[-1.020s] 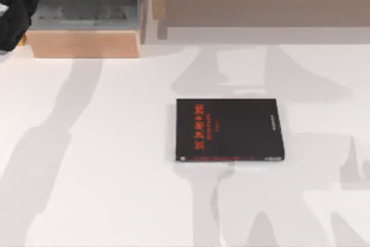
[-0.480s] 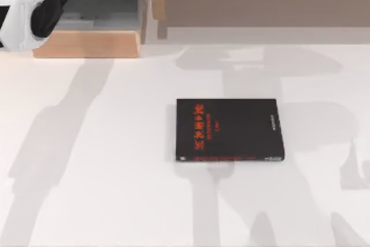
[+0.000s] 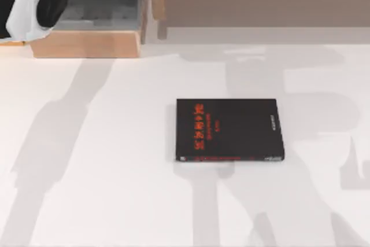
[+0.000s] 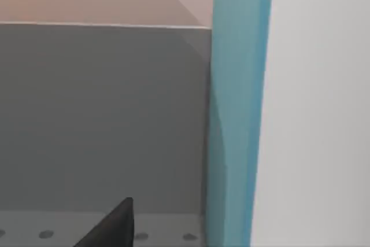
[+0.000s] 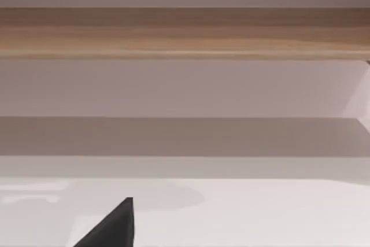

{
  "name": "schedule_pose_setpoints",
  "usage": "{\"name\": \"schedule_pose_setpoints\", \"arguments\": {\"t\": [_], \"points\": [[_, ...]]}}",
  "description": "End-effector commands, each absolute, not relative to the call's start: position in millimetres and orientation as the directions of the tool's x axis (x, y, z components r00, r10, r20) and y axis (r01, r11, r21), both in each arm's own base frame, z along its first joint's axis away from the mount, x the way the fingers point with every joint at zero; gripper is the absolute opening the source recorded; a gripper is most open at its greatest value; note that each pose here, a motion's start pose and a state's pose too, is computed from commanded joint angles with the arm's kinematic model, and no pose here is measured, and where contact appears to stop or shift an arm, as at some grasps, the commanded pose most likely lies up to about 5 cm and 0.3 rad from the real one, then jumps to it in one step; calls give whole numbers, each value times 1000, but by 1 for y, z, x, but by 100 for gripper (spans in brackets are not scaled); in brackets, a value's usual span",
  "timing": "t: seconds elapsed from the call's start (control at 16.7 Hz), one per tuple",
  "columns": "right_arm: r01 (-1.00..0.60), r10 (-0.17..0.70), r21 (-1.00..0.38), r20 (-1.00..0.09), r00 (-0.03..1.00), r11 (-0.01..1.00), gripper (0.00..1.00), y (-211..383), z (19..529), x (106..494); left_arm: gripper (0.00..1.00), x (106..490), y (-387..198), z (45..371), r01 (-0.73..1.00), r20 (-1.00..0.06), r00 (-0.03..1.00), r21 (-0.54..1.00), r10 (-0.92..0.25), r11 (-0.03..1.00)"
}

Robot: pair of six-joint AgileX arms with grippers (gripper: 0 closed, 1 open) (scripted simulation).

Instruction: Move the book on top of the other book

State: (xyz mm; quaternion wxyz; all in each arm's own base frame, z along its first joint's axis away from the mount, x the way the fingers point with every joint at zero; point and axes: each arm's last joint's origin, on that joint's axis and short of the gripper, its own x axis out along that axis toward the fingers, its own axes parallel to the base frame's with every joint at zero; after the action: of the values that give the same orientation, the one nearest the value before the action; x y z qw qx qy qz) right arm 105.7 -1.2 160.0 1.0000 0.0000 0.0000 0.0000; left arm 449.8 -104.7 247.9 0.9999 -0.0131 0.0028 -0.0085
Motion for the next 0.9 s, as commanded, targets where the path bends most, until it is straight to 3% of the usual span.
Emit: {"name": "schedule_pose_setpoints", "arguments": {"t": [0.48, 0.9], "points": [[0, 0, 0, 0, 1000, 1000, 100, -1, 160, 106, 100, 463, -105, 248, 17, -5, 1000, -26, -17, 1000], [0, 0, 0, 0, 1000, 1000, 100, -1, 160, 106, 47, 463, -105, 248, 17, -5, 1000, -26, -17, 1000]]}}
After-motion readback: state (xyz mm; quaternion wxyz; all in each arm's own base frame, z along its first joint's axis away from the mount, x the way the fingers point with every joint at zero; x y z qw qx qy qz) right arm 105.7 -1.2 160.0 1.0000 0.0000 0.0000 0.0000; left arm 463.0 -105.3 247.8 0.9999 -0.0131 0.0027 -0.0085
